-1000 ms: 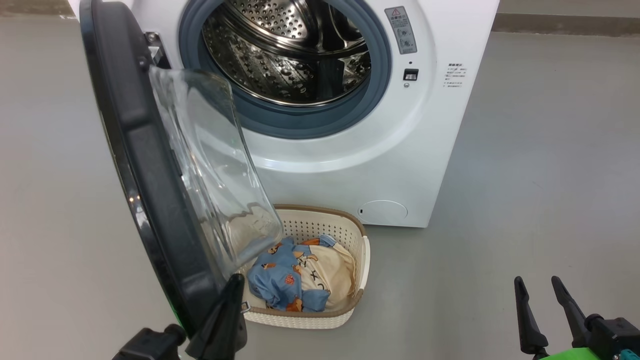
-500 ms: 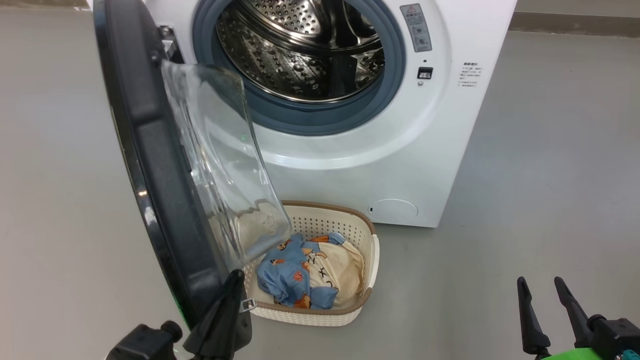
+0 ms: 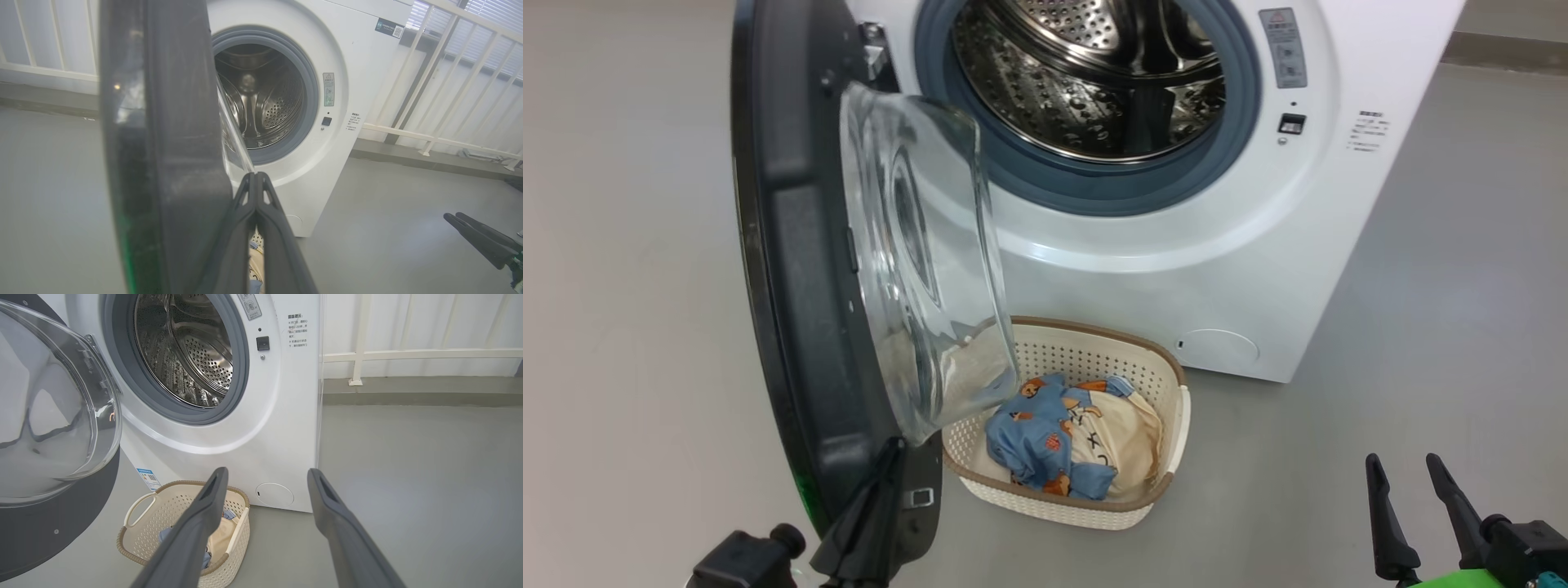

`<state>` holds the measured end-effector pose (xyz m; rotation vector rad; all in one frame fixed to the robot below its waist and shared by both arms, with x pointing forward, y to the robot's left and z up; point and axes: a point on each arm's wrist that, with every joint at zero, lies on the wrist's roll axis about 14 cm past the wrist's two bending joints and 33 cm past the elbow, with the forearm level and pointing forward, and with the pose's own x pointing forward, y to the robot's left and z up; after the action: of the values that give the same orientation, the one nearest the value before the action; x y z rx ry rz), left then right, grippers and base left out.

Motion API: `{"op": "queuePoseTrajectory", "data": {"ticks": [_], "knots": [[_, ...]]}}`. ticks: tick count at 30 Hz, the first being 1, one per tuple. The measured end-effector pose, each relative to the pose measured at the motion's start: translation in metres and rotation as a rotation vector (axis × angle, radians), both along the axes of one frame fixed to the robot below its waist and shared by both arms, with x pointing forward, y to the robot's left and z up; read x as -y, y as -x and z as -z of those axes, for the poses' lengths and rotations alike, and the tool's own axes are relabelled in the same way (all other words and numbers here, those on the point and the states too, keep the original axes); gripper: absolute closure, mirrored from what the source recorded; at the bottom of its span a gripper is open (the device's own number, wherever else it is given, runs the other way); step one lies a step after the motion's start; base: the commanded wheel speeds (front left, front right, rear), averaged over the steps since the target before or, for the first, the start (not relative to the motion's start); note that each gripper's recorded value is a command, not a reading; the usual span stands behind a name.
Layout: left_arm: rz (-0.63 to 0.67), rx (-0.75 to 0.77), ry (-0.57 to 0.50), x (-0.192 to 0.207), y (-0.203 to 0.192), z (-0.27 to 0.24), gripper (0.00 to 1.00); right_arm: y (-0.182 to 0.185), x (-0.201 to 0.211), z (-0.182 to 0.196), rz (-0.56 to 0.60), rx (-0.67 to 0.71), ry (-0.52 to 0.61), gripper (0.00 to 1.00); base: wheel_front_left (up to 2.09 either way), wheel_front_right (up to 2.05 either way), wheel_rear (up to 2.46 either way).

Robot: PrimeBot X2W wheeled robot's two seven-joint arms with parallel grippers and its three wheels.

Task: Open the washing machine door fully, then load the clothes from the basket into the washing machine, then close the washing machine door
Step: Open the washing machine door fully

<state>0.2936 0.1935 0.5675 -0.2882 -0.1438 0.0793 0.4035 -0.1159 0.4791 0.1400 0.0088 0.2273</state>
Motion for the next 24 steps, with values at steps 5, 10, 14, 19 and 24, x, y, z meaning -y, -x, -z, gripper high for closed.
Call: {"op": "queuePoseTrajectory", "data": {"ticks": [5, 10, 14, 19, 24], "knots": [[-0.071, -0.001, 0.000, -0.017, 0.007, 0.003, 1.00, -0.003, -0.013, 0.001, -0.036, -0.003, -0.001, 0.00, 0.00, 0.00, 0.00], [-0.167, -0.018, -0.002, -0.042, 0.016, 0.010, 1.00, -0.005, -0.022, 0.000, -0.060, -0.001, -0.002, 0.00, 0.00, 0.00, 0.00], [-0.231, -0.025, 0.006, -0.059, 0.022, 0.016, 1.00, -0.005, -0.025, 0.000, -0.070, 0.000, -0.002, 0.00, 0.00, 0.00, 0.00], [-0.295, -0.022, 0.003, -0.080, 0.022, 0.019, 1.00, -0.004, -0.027, 0.000, -0.076, -0.001, -0.002, 0.00, 0.00, 0.00, 0.00], [-0.362, -0.023, -0.005, -0.104, 0.022, 0.022, 1.00, -0.003, -0.025, 0.001, -0.071, -0.005, -0.002, 0.00, 0.00, 0.00, 0.00]]}}
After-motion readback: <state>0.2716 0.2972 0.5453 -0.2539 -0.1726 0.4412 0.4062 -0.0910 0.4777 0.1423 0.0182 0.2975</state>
